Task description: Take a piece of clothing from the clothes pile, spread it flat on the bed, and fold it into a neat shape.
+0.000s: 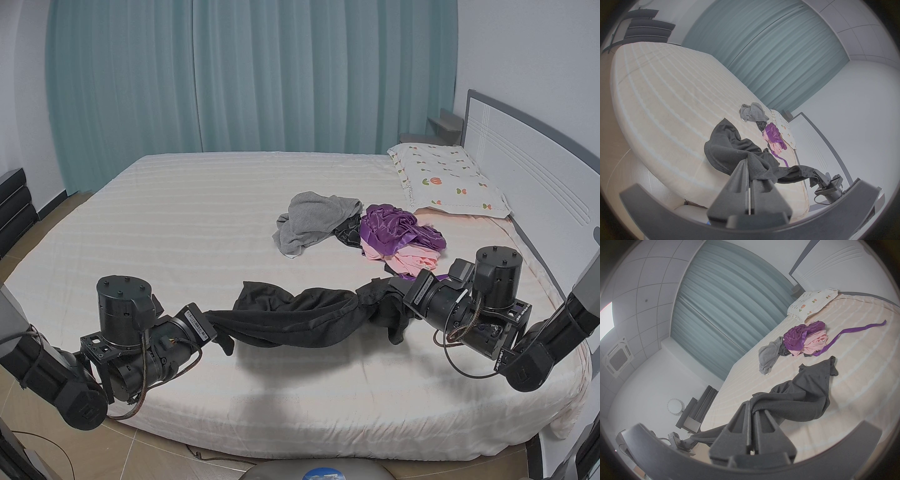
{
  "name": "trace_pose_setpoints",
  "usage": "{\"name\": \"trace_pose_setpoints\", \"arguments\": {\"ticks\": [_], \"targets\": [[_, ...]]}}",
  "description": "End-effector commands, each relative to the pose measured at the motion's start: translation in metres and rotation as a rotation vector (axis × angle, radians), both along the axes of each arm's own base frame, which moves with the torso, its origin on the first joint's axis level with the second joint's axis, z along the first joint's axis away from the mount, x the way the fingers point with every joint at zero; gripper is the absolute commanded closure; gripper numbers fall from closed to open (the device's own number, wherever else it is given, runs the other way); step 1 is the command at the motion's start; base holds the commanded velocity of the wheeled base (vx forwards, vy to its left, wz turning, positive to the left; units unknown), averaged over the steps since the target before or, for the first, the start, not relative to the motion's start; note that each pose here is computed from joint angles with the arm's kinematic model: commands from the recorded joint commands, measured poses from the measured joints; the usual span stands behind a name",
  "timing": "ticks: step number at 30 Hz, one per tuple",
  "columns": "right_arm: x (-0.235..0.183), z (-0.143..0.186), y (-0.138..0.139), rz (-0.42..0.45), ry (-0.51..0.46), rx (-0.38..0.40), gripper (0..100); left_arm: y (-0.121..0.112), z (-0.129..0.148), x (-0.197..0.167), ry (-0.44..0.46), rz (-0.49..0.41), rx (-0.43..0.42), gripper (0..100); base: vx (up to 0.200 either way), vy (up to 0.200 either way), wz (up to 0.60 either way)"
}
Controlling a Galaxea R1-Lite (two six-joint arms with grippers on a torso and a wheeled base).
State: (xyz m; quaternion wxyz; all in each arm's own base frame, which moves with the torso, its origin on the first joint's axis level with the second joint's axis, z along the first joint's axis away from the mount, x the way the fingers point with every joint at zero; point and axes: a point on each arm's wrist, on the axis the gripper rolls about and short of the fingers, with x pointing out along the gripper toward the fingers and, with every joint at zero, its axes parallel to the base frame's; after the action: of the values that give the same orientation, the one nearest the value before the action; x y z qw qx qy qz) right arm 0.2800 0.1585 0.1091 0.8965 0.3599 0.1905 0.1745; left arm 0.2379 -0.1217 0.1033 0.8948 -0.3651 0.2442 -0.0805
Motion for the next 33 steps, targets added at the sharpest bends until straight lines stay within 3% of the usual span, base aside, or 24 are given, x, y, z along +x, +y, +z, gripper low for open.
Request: {"name": "trace_pose_setpoints", "arguments": {"ticks": [1,33], "targets": [[-0.001,0.003,0.000,0.000,-0.008,0.004,100,0.001,0.003,0.000,-0.010,0.003,-0.006,100,0.000,0.200,0.00],[-0.006,0.018,0.001,0.012,-0.076,0.044,100,0.000,0.009,0.004,-0.048,0.013,-0.026,100,0.000,0.200,0.00]]}}
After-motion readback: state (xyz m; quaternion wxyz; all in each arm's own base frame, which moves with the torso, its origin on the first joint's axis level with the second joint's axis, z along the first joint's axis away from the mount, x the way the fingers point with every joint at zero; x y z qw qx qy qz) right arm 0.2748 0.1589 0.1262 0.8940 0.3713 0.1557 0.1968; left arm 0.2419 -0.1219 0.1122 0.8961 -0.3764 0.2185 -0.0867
